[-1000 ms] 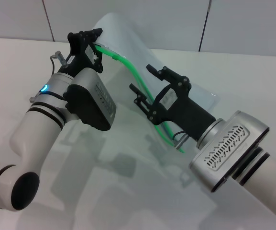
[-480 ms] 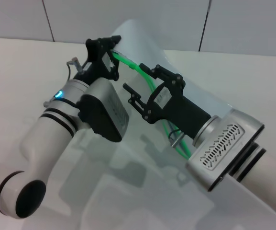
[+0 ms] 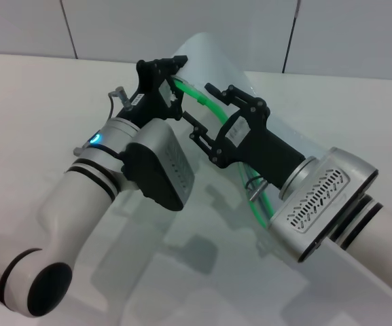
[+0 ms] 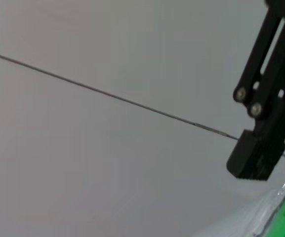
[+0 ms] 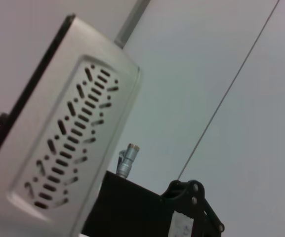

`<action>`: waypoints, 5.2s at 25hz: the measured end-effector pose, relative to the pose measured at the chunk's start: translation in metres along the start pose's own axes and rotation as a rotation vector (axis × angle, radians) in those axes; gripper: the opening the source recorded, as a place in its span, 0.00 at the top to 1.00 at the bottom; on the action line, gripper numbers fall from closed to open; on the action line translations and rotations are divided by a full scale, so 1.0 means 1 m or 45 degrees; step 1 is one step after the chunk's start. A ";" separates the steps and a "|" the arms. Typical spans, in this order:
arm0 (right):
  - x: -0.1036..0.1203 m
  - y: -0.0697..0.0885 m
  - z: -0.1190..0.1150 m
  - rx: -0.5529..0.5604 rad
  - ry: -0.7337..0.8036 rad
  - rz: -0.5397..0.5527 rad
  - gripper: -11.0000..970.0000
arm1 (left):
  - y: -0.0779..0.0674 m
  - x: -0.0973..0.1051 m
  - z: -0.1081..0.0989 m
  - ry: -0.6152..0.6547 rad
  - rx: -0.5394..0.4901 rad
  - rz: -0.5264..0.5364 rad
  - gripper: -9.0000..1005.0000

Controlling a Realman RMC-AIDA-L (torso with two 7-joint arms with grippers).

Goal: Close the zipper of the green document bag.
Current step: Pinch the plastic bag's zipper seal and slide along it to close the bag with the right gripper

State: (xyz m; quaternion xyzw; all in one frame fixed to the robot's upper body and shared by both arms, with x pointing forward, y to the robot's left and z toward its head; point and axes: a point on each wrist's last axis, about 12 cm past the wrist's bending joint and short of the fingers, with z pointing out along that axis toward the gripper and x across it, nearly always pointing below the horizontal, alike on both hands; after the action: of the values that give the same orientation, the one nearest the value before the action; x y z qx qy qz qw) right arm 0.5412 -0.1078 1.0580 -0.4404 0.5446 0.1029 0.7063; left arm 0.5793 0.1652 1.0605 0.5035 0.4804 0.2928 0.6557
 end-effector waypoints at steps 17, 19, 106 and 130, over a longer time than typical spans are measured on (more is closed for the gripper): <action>0.006 -0.009 -0.001 0.033 0.021 -0.029 0.58 | -0.002 -0.013 -0.005 -0.058 -0.023 0.026 0.94; 0.006 -0.009 -0.001 0.039 0.023 -0.027 0.58 | -0.001 -0.014 -0.005 -0.062 -0.028 0.023 0.94; 0.005 -0.004 -0.006 0.023 0.004 -0.027 0.83 | -0.001 -0.018 -0.010 -0.118 -0.050 0.059 0.94; 0.006 -0.008 -0.009 0.074 -0.003 -0.028 0.83 | 0.003 -0.020 -0.010 -0.129 -0.091 0.044 0.94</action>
State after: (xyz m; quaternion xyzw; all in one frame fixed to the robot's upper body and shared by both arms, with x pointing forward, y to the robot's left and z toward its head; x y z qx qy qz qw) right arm 0.5425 -0.1216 1.0565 -0.4255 0.5416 0.0797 0.7206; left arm 0.5628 0.1522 1.0695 0.5022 0.4271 0.2950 0.6916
